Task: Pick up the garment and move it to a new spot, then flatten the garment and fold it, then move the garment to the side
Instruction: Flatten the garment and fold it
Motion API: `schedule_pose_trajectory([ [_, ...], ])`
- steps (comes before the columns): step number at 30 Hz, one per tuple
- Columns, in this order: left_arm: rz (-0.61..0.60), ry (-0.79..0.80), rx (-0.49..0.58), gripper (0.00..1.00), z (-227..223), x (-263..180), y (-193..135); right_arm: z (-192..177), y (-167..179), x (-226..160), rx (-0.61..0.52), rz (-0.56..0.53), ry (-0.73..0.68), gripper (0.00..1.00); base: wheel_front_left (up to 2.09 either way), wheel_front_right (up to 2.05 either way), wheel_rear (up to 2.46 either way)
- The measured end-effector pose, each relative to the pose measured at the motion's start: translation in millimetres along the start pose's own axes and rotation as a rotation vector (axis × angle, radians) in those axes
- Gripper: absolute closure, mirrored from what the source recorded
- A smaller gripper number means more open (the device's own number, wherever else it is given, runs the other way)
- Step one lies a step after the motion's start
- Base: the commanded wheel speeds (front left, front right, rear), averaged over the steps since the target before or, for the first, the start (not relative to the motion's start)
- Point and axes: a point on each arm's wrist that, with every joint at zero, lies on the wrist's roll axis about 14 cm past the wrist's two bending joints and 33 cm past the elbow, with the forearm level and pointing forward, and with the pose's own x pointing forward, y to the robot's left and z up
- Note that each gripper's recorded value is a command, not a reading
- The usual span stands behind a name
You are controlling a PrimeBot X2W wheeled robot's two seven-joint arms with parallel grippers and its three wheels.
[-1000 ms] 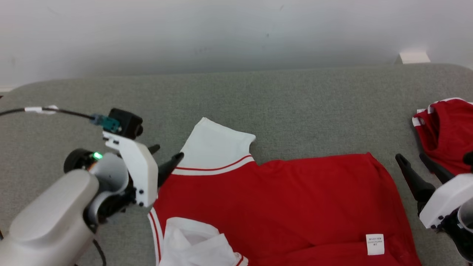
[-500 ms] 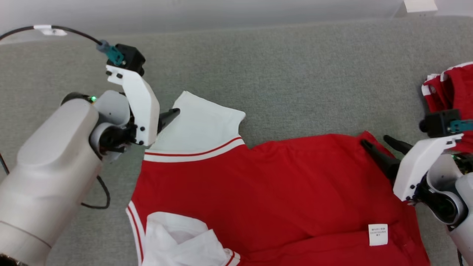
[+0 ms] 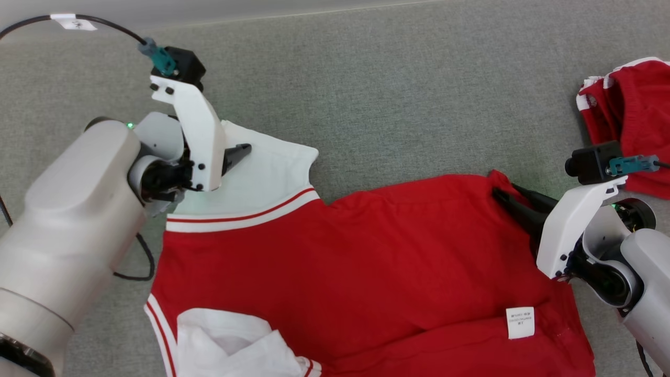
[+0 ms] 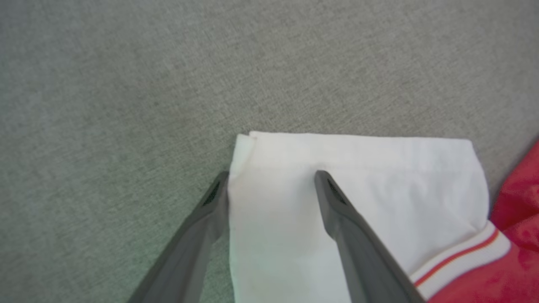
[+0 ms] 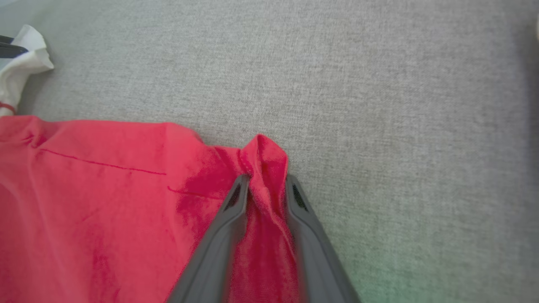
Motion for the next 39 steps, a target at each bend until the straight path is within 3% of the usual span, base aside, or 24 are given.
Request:
schedule_pose_trajectory([
  [1,-0.003,0.007,0.008,0.58,-1,0,-1,0,0,1,0.000,0.003,0.001,0.67,0.00,0.00,0.00],
  [2,-0.003,0.006,0.012,0.89,0,0,-1,0,1,1,-0.006,0.005,-0.002,0.85,0.00,0.00,0.00],
  [3,0.001,0.002,0.013,1.00,0,-1,0,1,1,2,-0.009,0.005,-0.012,1.00,0.00,0.00,0.00],
  [18,0.100,-0.147,0.027,1.00,17,-41,20,52,-18,-16,0.112,-0.076,-0.357,1.00,0.00,0.00,0.00],
  [28,0.074,-0.184,0.059,1.00,11,-83,-12,47,1,-51,0.128,-0.044,-0.437,1.00,0.00,0.00,0.00],
  [39,0.026,-0.120,0.096,1.00,-25,-150,-47,22,11,-96,0.095,-0.048,-0.453,1.00,0.00,0.00,0.00],
])
